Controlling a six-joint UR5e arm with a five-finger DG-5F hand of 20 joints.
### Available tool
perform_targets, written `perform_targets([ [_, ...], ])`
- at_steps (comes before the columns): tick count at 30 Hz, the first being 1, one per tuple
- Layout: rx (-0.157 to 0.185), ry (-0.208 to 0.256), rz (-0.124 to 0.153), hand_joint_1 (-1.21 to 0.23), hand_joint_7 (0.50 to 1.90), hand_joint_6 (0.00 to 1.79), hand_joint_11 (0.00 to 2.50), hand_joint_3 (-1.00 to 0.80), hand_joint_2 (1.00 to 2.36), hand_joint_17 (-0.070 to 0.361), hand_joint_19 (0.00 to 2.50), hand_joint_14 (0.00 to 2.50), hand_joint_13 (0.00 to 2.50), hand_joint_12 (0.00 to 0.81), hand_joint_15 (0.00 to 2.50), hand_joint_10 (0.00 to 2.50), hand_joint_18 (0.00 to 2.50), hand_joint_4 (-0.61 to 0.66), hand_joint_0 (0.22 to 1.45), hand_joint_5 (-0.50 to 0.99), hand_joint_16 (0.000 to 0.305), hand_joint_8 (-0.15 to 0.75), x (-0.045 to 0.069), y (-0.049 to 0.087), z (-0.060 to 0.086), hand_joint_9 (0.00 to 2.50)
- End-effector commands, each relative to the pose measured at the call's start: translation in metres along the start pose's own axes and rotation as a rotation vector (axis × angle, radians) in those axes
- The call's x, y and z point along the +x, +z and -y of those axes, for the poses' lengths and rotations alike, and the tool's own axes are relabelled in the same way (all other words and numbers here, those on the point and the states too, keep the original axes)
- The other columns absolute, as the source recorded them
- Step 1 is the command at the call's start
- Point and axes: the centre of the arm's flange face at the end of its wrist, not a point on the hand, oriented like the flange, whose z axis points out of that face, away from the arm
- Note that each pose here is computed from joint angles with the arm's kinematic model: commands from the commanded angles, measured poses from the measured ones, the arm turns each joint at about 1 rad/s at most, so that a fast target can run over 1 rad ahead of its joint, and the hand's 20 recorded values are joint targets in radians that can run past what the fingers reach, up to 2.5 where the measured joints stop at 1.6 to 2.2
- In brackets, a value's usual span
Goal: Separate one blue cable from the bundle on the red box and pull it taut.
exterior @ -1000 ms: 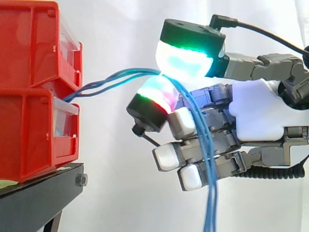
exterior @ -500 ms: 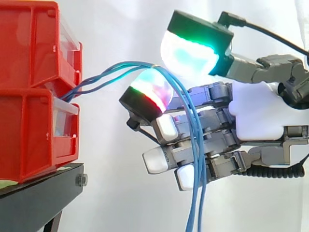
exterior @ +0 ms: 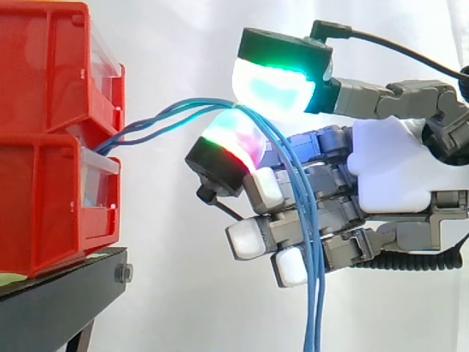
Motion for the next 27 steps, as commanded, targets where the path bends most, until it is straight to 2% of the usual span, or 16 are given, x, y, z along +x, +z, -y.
perform_targets([
  [1,-0.001,0.0,0.0,-0.75,1.08,0.87,0.65,-0.21,1.02,0.121,0.61,0.01,0.96,0.396,0.43,0.02,0.82,0.19,0.62,-0.19,0.054,0.354,0.0001,0.0003,-0.0002,0.95],
  [5,-0.001,0.0,0.0,-0.79,1.06,0.87,0.65,-0.19,1.02,0.121,0.61,0.01,0.94,0.392,0.43,0.01,0.81,0.17,0.63,-0.2,0.054,0.347,0.0001,0.0003,-0.0002,0.91],
  [8,-0.002,0.001,0.0,-0.77,1.05,0.87,0.66,-0.25,1.02,0.121,0.62,0.01,0.94,0.392,0.42,0.02,0.81,0.2,0.62,-0.2,0.054,0.345,0.0002,0.0005,-0.0003,0.93],
  [11,-0.002,0.001,-0.002,-0.66,1.08,0.85,0.65,-0.41,1.01,0.122,0.61,0.01,0.97,0.399,0.42,0.02,0.81,0.22,0.58,-0.17,0.054,0.367,0.0013,0.0002,-0.0003,1.02],
  [19,-0.001,0.0,0.006,-0.55,1.08,0.84,0.66,-0.5,1.0,0.128,0.61,0.01,0.98,0.412,0.42,0.01,0.82,0.23,0.53,-0.17,0.057,0.383,0.0005,0.0001,-0.0002,1.05],
  [22,-0.001,0.0,0.006,-0.57,1.08,0.84,0.65,-0.5,1.0,0.133,0.6,0.01,0.99,0.421,0.42,0.01,0.84,0.24,0.51,-0.17,0.059,0.392,0.0005,0.0001,-0.0002,1.05],
  [23,-0.001,0.0,0.006,-0.63,1.08,0.84,0.65,-0.5,1.0,0.133,0.6,0.01,0.99,0.422,0.42,0.02,0.85,0.25,0.5,-0.17,0.059,0.394,0.0005,0.0001,-0.0002,1.05],
  [27,-0.001,0.0,0.006,-0.74,1.08,0.85,0.65,-0.5,1.0,0.126,0.6,0.01,0.98,0.405,0.43,0.02,0.82,0.24,0.55,-0.18,0.056,0.373,0.0005,0.0001,-0.0002,1.01],
])
